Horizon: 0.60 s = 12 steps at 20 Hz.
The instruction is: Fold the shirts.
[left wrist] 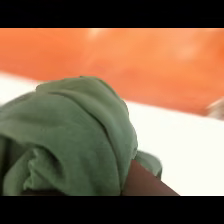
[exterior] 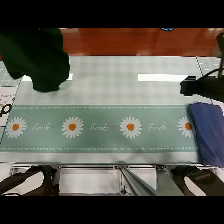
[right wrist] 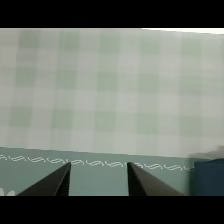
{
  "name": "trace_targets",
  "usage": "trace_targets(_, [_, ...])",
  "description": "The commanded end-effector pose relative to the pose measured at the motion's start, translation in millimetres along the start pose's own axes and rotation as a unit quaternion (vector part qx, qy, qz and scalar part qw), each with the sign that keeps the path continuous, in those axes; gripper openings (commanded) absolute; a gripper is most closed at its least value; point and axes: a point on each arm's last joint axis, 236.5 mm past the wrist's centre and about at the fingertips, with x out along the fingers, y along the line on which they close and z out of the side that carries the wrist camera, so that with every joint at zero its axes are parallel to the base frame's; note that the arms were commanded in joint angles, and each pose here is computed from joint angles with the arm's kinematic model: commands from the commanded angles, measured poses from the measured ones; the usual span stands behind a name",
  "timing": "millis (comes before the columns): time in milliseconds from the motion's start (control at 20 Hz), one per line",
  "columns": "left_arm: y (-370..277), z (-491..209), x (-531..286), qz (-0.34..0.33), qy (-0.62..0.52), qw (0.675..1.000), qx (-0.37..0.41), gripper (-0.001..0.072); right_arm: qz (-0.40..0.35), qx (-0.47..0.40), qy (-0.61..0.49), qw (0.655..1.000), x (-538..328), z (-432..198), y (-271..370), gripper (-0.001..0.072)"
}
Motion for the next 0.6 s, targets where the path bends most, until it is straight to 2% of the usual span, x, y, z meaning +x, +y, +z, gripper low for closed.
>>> trace_targets(0, [-113.5, 37.1, -69.0, -0.118, -0.071, 0.989, 0.05, 0.0031, 0.003, 0.009, -0.021, 1.0, -36.1, -3.1, -5.3, 0.0408])
trace_targets(200, [-213.4, 49.2, -117.1, -0.23, -0.125, 0.961, 0.085, 0.0031, 0.011, 0.021, -0.05, 0.998, -65.9, -3.0, -8.0, 0.0408])
trace_targets(300, [-243.7, 34.4, -122.3, -0.27, -0.112, 0.952, 0.088, 0.0031, 0.011, 0.023, -0.05, 0.998, -74.6, -8.1, -10.2, 0.0408])
trace_targets(400, [-274.4, -2.1, -114.9, -0.308, -0.068, 0.944, 0.091, 0.0031, 0.009, 0.024, -0.049, 0.998, -80.4, -12.0, -12.1, 0.0408])
trace_targets(550, [-305.4, -102.1, -80.9, -0.341, 0.054, 0.933, 0.098, 0.0031, 0.008, 0.025, -0.042, 0.999, -81.5, -16.1, -13.1, 0.0408])
